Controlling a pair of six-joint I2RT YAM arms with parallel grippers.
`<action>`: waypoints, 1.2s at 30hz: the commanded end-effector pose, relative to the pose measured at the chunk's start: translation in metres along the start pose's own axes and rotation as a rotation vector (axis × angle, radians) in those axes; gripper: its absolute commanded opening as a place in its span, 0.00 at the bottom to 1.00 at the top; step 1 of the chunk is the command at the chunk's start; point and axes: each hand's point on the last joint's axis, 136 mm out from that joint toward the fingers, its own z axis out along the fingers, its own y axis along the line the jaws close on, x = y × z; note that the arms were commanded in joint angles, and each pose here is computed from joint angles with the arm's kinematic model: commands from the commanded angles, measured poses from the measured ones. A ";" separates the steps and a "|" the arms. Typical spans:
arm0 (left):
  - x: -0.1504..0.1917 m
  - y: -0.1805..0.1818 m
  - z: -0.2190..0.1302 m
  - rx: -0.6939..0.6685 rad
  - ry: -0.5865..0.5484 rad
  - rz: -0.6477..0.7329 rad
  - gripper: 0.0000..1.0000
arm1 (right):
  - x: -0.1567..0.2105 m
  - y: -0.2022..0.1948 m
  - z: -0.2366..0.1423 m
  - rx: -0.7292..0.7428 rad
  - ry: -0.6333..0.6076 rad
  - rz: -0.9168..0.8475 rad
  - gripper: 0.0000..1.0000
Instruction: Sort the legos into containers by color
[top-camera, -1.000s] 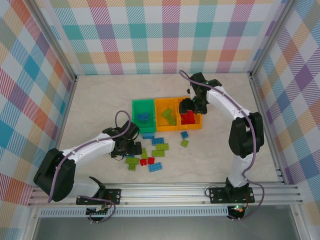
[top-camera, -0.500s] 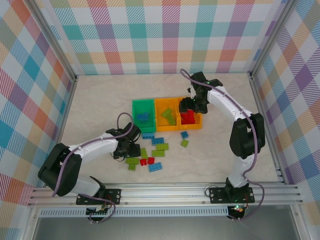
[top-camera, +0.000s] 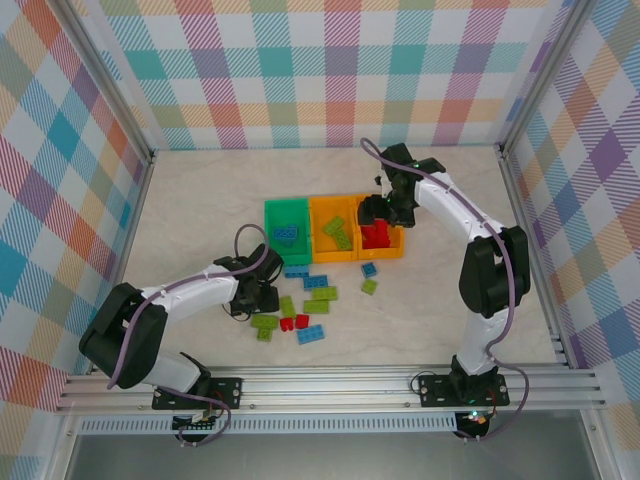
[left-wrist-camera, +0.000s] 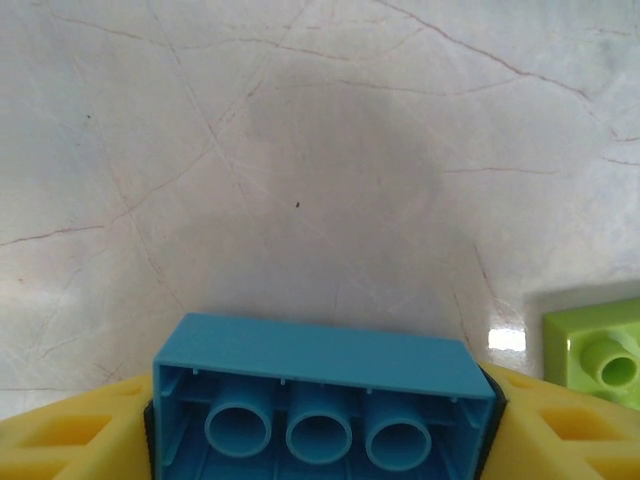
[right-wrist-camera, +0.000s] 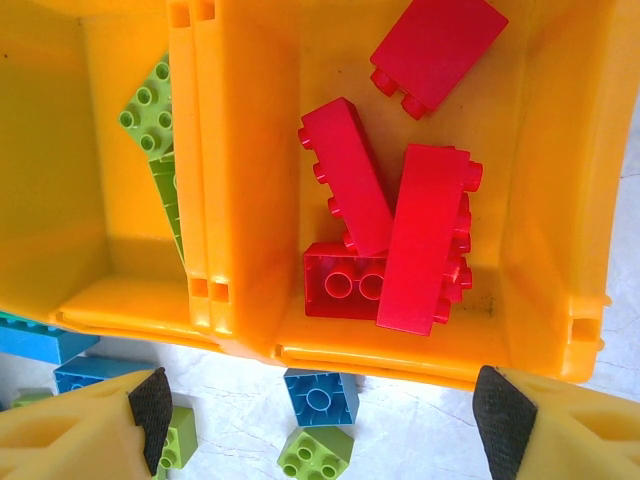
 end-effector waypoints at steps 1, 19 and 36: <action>-0.014 0.003 -0.019 -0.030 -0.064 -0.032 0.57 | 0.000 0.007 -0.013 -0.032 -0.025 -0.002 0.80; -0.187 -0.077 -0.097 0.119 -0.328 0.023 0.58 | 0.049 0.005 -0.020 -0.034 -0.068 -0.011 0.79; -0.213 -0.103 -0.063 0.191 -0.224 -0.036 0.90 | 0.124 0.026 -0.003 -0.074 -0.002 -0.147 0.79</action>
